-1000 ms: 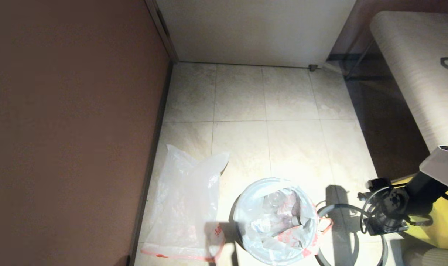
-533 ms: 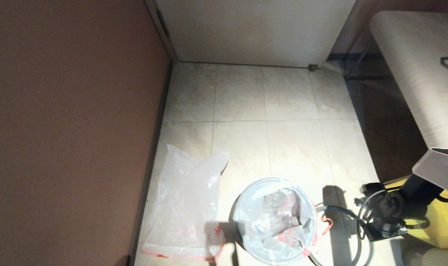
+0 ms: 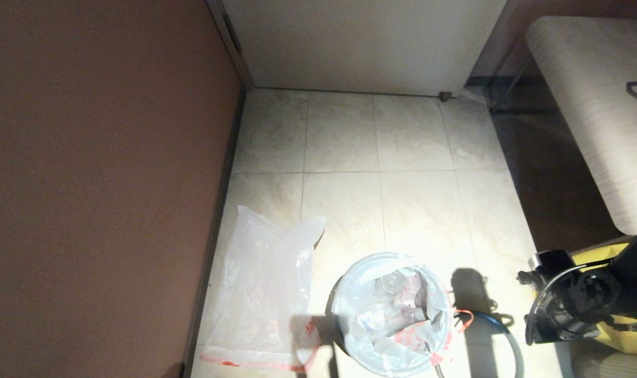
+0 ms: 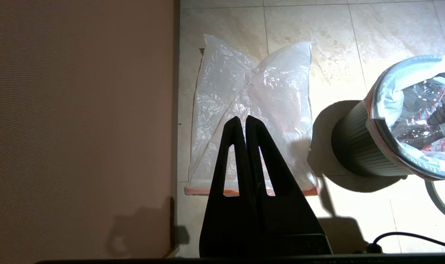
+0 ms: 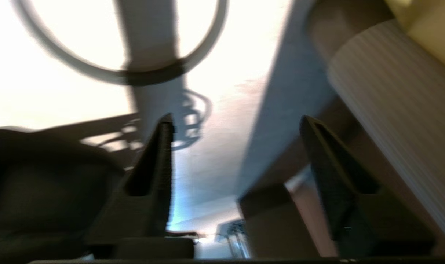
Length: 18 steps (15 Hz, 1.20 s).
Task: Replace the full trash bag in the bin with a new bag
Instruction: Place the trash bag on the floor
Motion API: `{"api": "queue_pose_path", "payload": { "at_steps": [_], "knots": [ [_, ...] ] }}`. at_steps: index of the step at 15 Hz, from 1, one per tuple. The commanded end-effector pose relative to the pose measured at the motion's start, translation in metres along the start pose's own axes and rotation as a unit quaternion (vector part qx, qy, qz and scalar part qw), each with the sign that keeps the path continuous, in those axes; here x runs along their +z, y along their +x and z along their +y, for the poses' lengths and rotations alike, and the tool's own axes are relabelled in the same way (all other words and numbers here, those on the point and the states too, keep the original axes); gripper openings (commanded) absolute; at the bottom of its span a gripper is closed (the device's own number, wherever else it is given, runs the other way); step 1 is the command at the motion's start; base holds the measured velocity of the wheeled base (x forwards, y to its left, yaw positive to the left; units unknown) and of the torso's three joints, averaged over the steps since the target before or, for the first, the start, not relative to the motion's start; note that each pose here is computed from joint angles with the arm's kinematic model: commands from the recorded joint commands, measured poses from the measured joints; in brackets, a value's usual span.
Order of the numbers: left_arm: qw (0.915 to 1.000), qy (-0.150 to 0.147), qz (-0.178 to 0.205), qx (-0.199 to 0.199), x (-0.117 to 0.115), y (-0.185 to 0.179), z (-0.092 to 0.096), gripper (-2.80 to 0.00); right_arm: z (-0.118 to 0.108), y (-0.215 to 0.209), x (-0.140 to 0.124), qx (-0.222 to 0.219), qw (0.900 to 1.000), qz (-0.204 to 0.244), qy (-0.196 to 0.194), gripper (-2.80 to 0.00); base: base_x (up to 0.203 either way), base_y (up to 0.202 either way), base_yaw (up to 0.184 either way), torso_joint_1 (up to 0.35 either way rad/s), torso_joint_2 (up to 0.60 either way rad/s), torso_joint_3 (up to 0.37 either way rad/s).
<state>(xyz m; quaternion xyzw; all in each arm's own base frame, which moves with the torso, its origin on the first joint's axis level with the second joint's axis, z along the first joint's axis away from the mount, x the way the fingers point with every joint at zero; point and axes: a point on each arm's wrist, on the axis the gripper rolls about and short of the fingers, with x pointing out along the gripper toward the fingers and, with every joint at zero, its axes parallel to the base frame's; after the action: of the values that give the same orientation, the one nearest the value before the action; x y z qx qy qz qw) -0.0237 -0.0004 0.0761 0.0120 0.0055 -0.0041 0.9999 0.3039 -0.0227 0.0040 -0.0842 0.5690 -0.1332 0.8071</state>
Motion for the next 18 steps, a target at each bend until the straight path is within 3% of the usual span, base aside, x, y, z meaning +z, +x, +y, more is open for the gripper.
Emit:
{"api": "queue_pose_path", "payload": {
  "at_steps": [1,4,5,7,9,10,12,15,18],
  "knots": [
    [1.0000,0.000,-0.001,0.000,0.000,0.000,0.000,-2.80,-0.008,-0.047,-0.008,0.037,0.998,-0.054,0.013,-2.80,0.000,0.000,0.000,0.000,0.00,0.000],
    [1.0000,0.000,-0.001,0.000,0.000,0.000,0.000,-2.80,-0.009,-0.071,-0.042,0.123,0.991,-0.049,0.016,-2.80,0.000,0.000,0.000,0.000,0.00,0.000],
    [1.0000,0.000,-0.001,0.001,0.000,0.000,0.000,-2.80,-0.008,-0.075,-0.050,0.164,0.985,-0.045,0.022,-2.80,0.000,0.000,0.000,0.000,0.00,0.000],
    [1.0000,0.000,-0.001,0.000,0.000,0.000,0.000,-2.80,-0.005,-0.081,-0.065,0.259,0.964,-0.027,0.052,-2.80,0.000,0.000,0.000,0.000,0.00,0.000],
    [1.0000,-0.001,-0.001,0.000,0.000,0.000,0.000,-2.80,-0.003,-0.073,-0.074,0.257,0.965,0.003,0.058,-2.80,0.000,0.000,0.000,0.000,0.00,0.000],
    [1.0000,0.000,-0.001,0.000,0.000,0.000,0.000,-2.80,0.000,-0.071,-0.076,0.252,0.966,0.011,0.051,0.00,0.000,0.000,0.000,0.000,0.00,0.000],
    [1.0000,0.000,-0.001,0.000,0.000,0.000,0.000,-2.80,0.010,-0.059,-0.073,0.218,0.975,0.016,0.045,0.00,0.000,0.000,0.000,0.000,0.00,0.000],
    [1.0000,0.000,-0.001,0.000,0.000,0.000,0.000,-2.80,0.042,-0.035,-0.066,0.160,0.986,-0.013,0.046,0.00,0.000,0.000,0.000,0.000,0.00,0.000],
    [1.0000,0.000,-0.001,0.000,0.000,0.000,0.000,-2.80,0.068,-0.017,-0.055,0.128,0.990,-0.045,0.038,0.00,0.000,0.000,0.000,0.000,0.00,0.000]
  ]
}}
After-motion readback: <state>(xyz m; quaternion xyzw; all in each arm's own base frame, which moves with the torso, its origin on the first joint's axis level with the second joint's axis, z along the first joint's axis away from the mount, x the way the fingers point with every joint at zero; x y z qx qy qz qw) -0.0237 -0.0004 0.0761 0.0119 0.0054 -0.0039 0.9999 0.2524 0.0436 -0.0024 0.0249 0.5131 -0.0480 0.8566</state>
